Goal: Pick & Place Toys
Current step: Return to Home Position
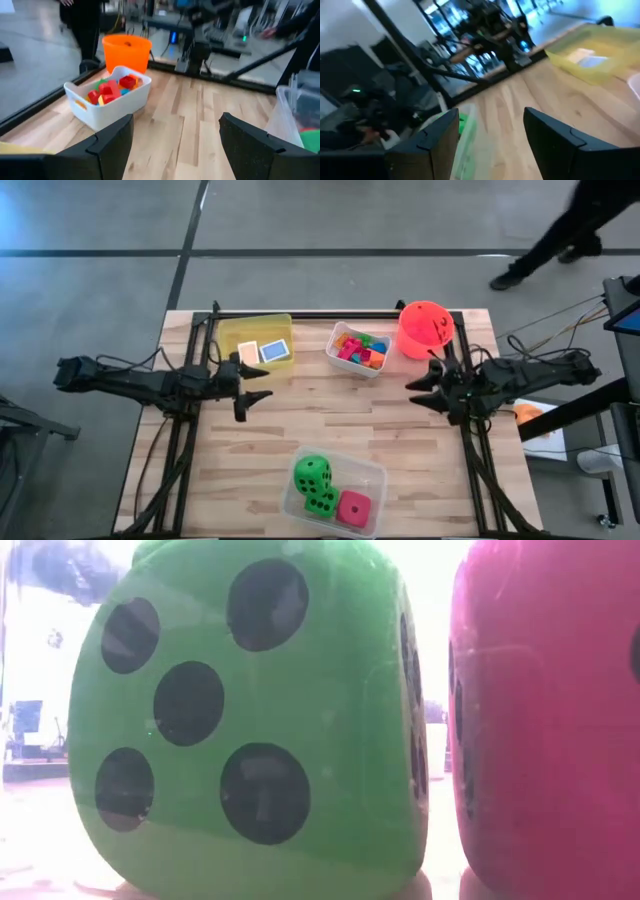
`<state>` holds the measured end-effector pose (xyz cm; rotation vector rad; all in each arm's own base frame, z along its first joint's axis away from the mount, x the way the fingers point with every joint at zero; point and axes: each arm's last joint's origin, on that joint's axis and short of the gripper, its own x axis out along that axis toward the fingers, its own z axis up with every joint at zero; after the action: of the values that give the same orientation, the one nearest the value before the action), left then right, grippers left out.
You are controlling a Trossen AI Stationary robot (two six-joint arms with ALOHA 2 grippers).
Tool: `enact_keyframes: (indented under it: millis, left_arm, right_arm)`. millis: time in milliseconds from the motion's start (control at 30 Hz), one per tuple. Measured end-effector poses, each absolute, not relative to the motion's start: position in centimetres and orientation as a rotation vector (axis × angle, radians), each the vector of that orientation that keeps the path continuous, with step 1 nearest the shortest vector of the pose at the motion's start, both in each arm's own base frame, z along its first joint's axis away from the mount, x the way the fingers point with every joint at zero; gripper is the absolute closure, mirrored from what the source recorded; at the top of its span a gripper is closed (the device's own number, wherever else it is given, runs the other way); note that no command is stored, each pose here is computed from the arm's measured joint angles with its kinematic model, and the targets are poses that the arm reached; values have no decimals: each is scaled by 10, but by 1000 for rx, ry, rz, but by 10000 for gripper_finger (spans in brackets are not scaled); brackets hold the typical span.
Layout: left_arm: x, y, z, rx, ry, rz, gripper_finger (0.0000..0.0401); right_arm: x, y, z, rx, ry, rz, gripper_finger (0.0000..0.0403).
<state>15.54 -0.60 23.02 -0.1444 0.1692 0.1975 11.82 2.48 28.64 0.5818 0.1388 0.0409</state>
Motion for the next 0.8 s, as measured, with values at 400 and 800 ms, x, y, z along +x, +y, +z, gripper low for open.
enact_keyframes:
  millis: [400, 800]
  left_arm:
    - [135, -4, 185, -241, -80, 178, 120]
    - [130, -4, 160, -300, 35, 179, 120]
  right_arm:
    - [79, 15, 241, 581, -52, 121, 186]
    - [77, 16, 227, 509, -12, 125, 186]
